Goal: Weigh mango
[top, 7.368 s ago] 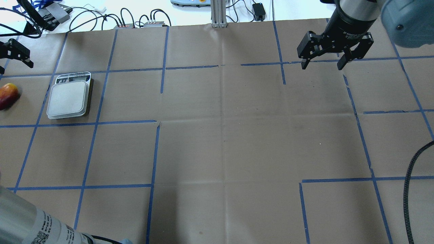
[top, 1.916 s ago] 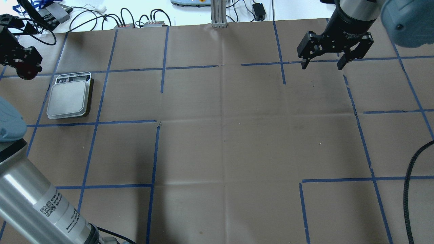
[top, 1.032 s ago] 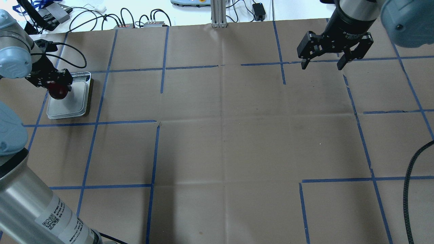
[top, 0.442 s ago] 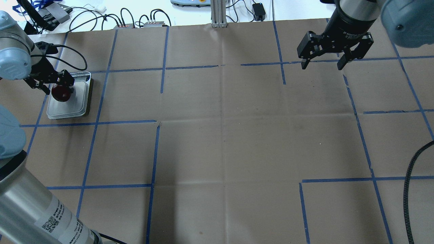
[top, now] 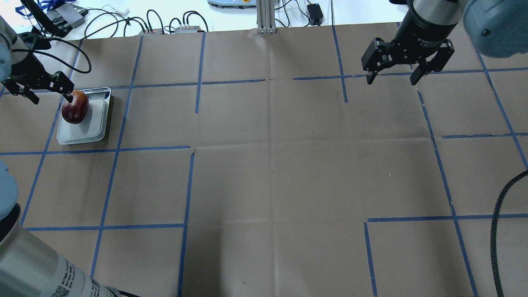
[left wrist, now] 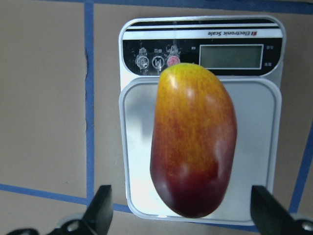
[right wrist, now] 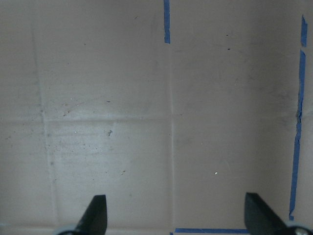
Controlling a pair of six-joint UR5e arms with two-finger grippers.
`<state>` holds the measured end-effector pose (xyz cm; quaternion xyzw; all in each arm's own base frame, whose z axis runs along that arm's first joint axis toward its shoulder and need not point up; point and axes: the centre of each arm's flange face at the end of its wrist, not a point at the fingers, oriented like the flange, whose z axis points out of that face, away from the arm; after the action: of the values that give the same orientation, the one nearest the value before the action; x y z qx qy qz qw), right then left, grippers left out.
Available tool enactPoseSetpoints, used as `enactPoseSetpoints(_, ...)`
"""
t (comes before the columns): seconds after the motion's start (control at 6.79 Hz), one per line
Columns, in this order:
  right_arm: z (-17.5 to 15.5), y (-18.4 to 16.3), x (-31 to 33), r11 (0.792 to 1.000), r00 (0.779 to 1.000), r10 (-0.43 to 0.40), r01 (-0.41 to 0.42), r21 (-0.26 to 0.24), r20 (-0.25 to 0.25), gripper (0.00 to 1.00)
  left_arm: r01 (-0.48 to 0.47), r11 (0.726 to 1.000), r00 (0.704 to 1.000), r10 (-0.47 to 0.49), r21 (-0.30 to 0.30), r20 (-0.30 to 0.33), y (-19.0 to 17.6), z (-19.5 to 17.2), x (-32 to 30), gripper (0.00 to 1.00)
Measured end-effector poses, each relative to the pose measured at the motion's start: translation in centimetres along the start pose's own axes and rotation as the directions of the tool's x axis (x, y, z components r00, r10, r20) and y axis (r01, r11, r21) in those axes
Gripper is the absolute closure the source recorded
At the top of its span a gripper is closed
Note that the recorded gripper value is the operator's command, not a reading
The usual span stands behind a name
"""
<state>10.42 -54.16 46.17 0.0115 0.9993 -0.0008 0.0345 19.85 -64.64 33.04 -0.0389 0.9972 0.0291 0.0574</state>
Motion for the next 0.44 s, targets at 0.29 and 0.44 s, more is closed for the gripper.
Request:
enactPoseSetpoints(0.29,0.0,0.0,0.0,1.0,1.0,0.0,0.0,0.0,0.0,0.0,-0.048,0.999,0.999,0.048,-0.003,-0.006,4.1,-8.6,6.5,0.0)
enactPoseSetpoints(0.44,0.0,0.0,0.0,1.0,1.0,0.0,0.0,0.0,0.0,0.0,-0.049,0.999,0.999,0.049,-0.004,-0.012,6.3,-12.0,10.6,0.0)
